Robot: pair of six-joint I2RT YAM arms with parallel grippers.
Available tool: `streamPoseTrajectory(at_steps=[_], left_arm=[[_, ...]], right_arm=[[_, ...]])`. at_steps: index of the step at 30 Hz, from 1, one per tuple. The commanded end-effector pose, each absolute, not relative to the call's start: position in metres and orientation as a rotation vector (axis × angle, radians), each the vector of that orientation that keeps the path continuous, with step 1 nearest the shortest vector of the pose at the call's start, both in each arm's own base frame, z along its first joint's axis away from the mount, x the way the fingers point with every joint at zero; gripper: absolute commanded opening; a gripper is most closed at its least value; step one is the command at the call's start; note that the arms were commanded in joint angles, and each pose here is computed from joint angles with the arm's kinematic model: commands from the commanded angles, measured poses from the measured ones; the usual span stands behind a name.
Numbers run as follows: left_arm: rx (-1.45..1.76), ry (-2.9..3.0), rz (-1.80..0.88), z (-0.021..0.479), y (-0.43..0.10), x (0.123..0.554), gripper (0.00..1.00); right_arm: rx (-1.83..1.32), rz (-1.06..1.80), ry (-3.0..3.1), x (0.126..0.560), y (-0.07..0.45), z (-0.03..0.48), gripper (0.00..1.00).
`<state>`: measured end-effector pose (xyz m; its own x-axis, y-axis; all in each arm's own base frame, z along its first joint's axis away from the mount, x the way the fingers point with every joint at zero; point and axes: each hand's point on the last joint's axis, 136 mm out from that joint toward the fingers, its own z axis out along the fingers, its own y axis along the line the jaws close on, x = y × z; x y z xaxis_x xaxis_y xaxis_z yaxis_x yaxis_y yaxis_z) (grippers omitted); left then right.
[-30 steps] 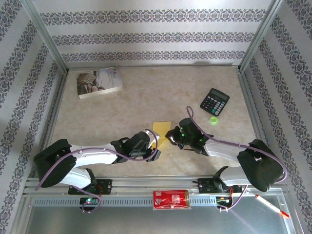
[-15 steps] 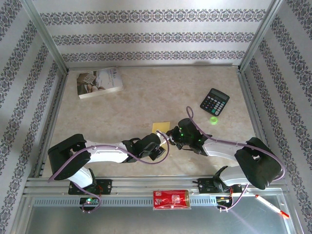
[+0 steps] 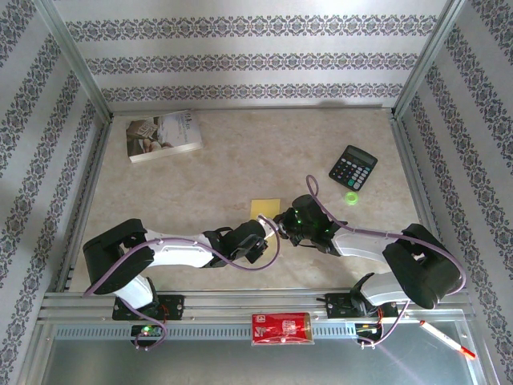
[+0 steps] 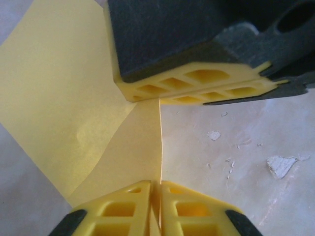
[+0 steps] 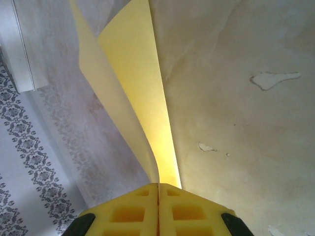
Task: Fold a paper plane with a square sheet of paper (pick it up from the middle)
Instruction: Fold the wing for the fifth time at the center of the table.
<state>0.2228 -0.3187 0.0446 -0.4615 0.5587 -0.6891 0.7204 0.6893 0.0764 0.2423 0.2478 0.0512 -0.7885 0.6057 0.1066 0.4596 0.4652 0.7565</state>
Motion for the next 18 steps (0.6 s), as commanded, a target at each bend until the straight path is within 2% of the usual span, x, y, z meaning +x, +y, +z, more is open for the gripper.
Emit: streamPoseTrajectory(at_steps=[1, 5, 9, 14, 18], left_arm=[[0.953, 2.163, -0.307, 0.049, -0.326, 0.225, 0.07], [0.889, 2.200, -0.370, 0.051, -0.322, 0.226, 0.00], [0.749, 2.262, -0.589, 0.056, -0.320, 0.226, 0.00], [0.590, 2.309, -0.864, 0.061, -0.320, 0.228, 0.00], [0.495, 2.337, -1.000, 0.065, -0.320, 0.230, 0.00]], right_arm=[[0.887, 1.260, 2.527, 0.239, 0.253, 0.054, 0.09], [0.878, 1.261, 2.520, 0.239, 0.248, 0.055, 0.19], [0.854, 1.244, 2.489, 0.243, 0.232, 0.062, 0.29], [0.736, 1.212, 2.465, 0.248, 0.218, 0.079, 0.36], [0.630, 1.158, 2.502, 0.250, 0.213, 0.081, 0.38]])
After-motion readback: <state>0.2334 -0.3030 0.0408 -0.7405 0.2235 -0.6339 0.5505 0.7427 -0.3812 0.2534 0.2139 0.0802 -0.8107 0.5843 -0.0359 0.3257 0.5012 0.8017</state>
